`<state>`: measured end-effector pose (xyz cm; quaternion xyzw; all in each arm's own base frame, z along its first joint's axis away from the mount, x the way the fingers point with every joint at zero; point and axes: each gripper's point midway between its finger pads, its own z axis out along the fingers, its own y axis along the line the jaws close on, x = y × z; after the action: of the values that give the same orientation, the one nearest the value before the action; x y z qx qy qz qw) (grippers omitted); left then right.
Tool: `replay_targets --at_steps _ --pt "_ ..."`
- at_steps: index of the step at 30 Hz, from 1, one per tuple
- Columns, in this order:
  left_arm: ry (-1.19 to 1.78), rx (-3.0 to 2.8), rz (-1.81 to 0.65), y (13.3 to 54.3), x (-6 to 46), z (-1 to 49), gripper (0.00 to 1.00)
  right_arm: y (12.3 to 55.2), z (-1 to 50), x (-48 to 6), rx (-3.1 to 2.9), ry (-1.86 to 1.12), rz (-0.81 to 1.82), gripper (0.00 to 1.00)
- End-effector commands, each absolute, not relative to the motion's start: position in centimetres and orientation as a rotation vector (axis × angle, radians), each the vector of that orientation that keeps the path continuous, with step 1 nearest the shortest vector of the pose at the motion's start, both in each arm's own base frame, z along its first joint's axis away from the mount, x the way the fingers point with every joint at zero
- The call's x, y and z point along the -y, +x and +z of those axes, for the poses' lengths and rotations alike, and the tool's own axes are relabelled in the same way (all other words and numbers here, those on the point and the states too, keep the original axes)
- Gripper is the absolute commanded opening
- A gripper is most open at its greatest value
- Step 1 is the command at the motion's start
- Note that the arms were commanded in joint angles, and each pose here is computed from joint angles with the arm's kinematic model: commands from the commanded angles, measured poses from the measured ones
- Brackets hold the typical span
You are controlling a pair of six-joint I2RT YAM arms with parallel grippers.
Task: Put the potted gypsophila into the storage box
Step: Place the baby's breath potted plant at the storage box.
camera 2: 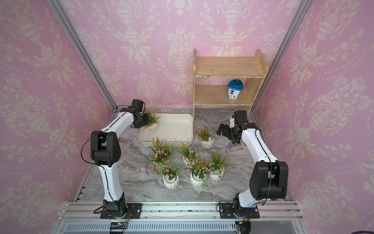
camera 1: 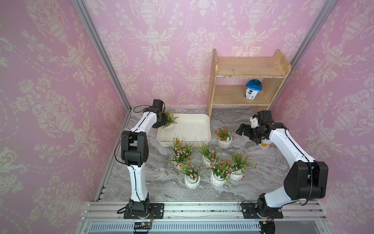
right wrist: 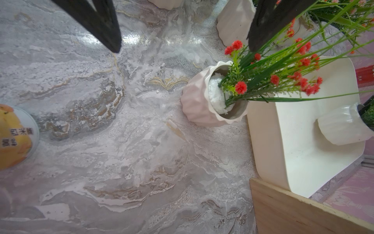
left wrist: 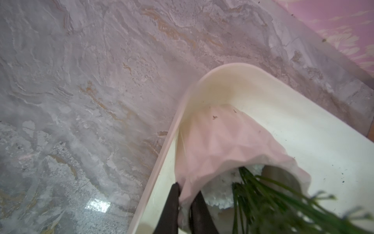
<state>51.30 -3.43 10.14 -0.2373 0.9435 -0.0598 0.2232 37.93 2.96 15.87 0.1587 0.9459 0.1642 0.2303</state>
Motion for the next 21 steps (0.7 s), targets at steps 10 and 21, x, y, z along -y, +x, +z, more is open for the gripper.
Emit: replay_targets --at_steps 10,21 --pt "-0.661 -2.497 -0.204 53.2 3.7 14.1 0.0 37.1 15.7 -3.0 -2.602 0.418 0.458 1.0" --pt "-0.686 -2.489 -0.2 54.9 3.7 13.6 0.0 37.3 15.4 -2.9 -2.611 0.413 0.45 1.0"
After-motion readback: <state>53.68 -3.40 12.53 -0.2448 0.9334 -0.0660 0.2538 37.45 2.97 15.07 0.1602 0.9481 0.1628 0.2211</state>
